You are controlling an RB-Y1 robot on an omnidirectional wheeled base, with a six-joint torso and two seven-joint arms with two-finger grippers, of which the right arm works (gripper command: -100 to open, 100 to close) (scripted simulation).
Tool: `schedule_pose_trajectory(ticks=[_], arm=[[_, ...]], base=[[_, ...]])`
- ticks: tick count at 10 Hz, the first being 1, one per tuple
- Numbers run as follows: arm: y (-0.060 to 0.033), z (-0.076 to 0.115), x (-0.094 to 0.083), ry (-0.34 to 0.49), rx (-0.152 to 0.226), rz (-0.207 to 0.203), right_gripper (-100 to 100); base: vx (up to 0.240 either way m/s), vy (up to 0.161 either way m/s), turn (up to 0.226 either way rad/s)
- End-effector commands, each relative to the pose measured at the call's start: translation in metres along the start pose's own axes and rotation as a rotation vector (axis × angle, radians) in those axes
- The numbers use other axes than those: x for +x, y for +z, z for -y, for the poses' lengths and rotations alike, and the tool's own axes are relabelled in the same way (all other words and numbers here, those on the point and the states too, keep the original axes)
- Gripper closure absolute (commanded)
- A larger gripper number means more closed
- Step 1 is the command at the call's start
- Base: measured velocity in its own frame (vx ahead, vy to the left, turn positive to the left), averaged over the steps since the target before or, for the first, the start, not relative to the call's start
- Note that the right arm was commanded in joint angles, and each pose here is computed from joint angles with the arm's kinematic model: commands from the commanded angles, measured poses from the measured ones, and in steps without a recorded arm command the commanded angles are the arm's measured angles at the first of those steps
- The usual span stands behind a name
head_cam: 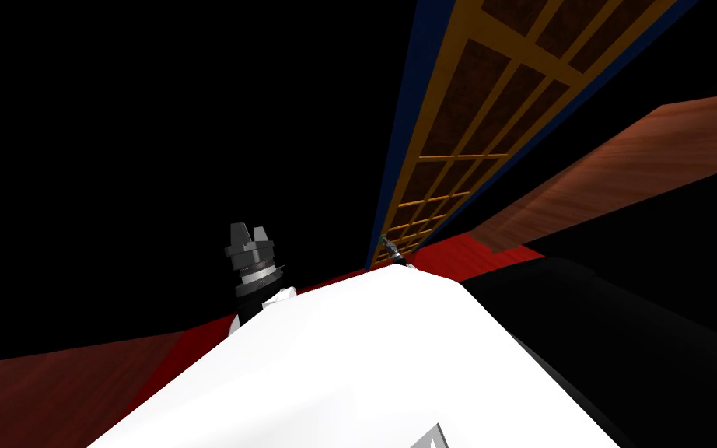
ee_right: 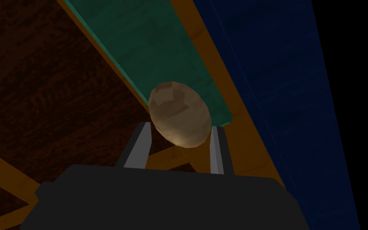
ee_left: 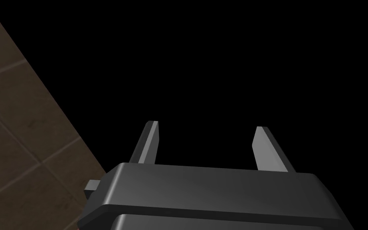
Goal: Pull the door open
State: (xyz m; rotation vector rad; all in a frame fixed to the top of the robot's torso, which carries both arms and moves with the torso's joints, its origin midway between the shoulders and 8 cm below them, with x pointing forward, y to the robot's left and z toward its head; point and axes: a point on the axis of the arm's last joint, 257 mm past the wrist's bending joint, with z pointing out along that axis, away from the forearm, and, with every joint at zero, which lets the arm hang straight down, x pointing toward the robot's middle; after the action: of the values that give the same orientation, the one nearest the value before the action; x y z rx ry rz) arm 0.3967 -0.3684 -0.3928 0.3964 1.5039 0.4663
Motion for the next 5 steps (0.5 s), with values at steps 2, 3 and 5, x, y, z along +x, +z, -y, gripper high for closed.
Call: schedule_pose_trajectory(ticks=[2, 3, 5], arm=[[0.0006, -0.0018, 0.0019, 0.095, 0.005, 0.008, 100], [0.0006, -0.0018, 0.0019, 0.111, 0.005, 0.008, 100], [0.0011, -0.0004, 0.0003, 0.159, 0.011, 0.015, 100]], base=[[-0.041, -0.021, 0.085], [-0.036, -0.019, 0.055], [-0.042, -0.017, 0.052]])
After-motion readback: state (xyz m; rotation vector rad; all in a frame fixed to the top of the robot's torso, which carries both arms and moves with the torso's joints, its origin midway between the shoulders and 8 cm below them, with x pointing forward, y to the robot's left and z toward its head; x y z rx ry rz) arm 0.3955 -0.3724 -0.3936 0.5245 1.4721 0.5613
